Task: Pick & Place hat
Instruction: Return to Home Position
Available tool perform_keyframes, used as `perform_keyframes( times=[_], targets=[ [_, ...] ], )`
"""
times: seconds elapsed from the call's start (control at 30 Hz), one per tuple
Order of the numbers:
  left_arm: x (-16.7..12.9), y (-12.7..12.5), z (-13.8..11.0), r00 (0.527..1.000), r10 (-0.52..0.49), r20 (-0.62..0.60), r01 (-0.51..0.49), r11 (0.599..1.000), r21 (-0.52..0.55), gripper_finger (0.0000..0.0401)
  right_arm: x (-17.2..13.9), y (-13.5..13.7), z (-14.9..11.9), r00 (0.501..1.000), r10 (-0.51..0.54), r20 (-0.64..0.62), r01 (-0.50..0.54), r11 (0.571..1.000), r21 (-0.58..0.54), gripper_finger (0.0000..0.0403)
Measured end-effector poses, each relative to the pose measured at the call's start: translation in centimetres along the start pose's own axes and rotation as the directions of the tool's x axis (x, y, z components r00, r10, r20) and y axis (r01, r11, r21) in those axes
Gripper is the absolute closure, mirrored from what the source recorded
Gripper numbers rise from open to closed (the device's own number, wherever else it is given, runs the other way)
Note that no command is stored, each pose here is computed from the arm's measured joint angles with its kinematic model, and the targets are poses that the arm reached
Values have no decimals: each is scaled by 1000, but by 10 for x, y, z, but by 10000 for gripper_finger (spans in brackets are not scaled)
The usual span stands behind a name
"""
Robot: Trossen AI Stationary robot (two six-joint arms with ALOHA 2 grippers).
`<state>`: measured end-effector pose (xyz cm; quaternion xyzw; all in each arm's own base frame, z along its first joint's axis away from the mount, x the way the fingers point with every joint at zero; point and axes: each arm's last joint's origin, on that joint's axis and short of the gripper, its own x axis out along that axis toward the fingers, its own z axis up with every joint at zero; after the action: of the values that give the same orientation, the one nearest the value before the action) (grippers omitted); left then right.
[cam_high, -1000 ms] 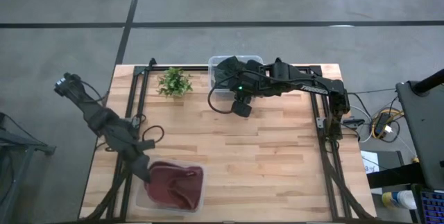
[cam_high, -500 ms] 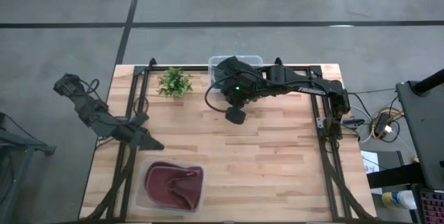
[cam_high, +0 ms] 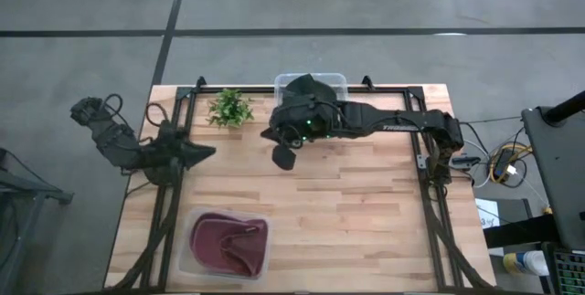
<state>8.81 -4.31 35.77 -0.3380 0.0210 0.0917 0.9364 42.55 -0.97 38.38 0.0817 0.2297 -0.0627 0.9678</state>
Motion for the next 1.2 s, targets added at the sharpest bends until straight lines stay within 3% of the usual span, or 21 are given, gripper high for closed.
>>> perform_keyframes(
  times=[0.07,0.17,0.37,0.53,0.67,0.77,0.83,0.9,1.03,1.13,1.2],
  targets=[
    [-4,6,0,999,0,-36,7,983,185,387,0,-3,-7,997,-70,-26,71,997,33,394],
    [-9,11,-2,994,-30,-109,61,954,292,387,-2,3,-21,993,-113,-43,115,993,32,394],
    [-14,20,2,998,50,-31,-35,923,383,387,-26,24,-46,998,-9,70,9,1000,-7,394],
    [-23,27,9,999,39,5,-37,904,425,387,-63,15,-87,992,-128,19,128,991,-37,394],
    [-28,37,8,998,69,-10,-55,866,497,387,-97,3,-113,987,-151,-60,141,980,-139,394],
    [-28,40,6,997,71,-9,-56,852,521,387,-112,-2,-130,992,-130,-8,129,989,-70,394],
    [-26,42,0,997,76,-15,-54,818,572,387,-116,-3,-142,994,-73,87,81,993,-88,394],
    [-22,45,-9,997,63,-40,-27,799,601,387,-120,-4,-152,980,67,187,-44,992,-122,394],
    [-14,44,-27,994,-71,-82,105,821,562,387,-127,-13,-180,912,286,295,-248,956,-159,394],
    [-5,43,-45,971,-219,-98,237,811,536,387,-133,-20,-200,883,324,340,-293,946,-140,394],
    [-1,46,-56,957,-284,-58,274,819,504,387,-139,-25,-209,866,328,376,-302,945,-127,394]
  ],
)
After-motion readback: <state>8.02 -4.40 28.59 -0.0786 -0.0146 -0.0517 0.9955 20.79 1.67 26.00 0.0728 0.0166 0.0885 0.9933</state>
